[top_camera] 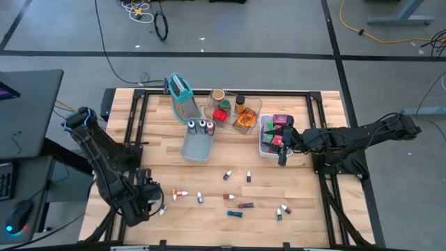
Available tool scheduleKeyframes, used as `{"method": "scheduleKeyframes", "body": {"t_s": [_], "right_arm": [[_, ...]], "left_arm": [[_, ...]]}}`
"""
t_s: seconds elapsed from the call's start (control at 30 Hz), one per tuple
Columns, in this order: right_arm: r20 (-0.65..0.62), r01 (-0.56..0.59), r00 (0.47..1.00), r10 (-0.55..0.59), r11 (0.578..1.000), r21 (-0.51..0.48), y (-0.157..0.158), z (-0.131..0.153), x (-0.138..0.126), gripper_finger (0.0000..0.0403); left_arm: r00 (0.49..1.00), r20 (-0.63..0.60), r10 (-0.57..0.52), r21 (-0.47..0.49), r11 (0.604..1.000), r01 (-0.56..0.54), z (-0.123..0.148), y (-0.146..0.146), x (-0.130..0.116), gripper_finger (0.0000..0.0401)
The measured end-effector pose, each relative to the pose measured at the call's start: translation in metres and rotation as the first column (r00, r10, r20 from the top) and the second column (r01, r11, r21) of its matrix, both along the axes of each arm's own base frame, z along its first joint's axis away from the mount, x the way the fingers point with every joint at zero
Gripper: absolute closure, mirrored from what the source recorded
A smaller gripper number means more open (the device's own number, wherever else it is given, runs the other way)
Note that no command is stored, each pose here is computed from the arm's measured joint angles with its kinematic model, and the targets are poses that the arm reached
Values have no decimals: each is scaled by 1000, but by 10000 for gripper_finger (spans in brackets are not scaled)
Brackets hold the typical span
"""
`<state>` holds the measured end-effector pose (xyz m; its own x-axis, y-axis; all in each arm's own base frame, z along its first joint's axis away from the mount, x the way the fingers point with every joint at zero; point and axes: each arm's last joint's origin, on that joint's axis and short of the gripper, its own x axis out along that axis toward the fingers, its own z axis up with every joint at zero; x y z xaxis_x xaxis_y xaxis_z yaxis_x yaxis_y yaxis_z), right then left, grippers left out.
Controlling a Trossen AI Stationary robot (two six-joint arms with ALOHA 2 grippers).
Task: Pick & Place Kitchen Items
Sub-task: Put the white seasoning bottle into the transparent bin
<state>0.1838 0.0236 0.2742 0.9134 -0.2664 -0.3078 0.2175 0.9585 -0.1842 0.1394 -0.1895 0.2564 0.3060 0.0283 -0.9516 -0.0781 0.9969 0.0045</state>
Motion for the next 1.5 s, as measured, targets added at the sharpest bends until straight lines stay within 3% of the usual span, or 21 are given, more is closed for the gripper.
{"method": "scheduleKeyframes", "body": {"t_s": [0.23, 0.5, 0.73, 1.07, 1.23, 1.37, 1.5], "right_arm": [[-1, -1, 1000, 1, 1000, 0, 0, 0, 0, 209], [-1, -1, 1000, 1, 1000, 0, 0, 0, 0, 209], [-2, -1, 1000, 1, 1000, 0, 0, 0, 0, 209], [-2, -1, 1000, 1, 1000, -1, 0, 0, 0, 209], [-2, -1, 1000, 1, 1000, -2, 0, 0, 0, 209], [-3, -1, 1000, 1, 1000, -2, 0, 0, 0, 209], [-2, -1, 1000, 1, 1000, -2, 0, 0, 0, 209]], "left_arm": [[998, -48, -51, 14, 999, 52, -11, -6, 1, 147], [996, -34, -78, 113, 990, 82, -19, 1, -1, 147], [998, -45, -42, 80, 996, 46, -19, 0, -1, 147], [994, 44, -104, 81, 992, 100, 2, -7, 5, 147], [998, 3, -66, 14, 998, 66, 5, -9, 4, 147], [999, 35, -26, 26, 999, 26, 5, -9, 5, 147], [996, 39, 80, -16, 997, -79, 6, -9, 5, 147]]}}
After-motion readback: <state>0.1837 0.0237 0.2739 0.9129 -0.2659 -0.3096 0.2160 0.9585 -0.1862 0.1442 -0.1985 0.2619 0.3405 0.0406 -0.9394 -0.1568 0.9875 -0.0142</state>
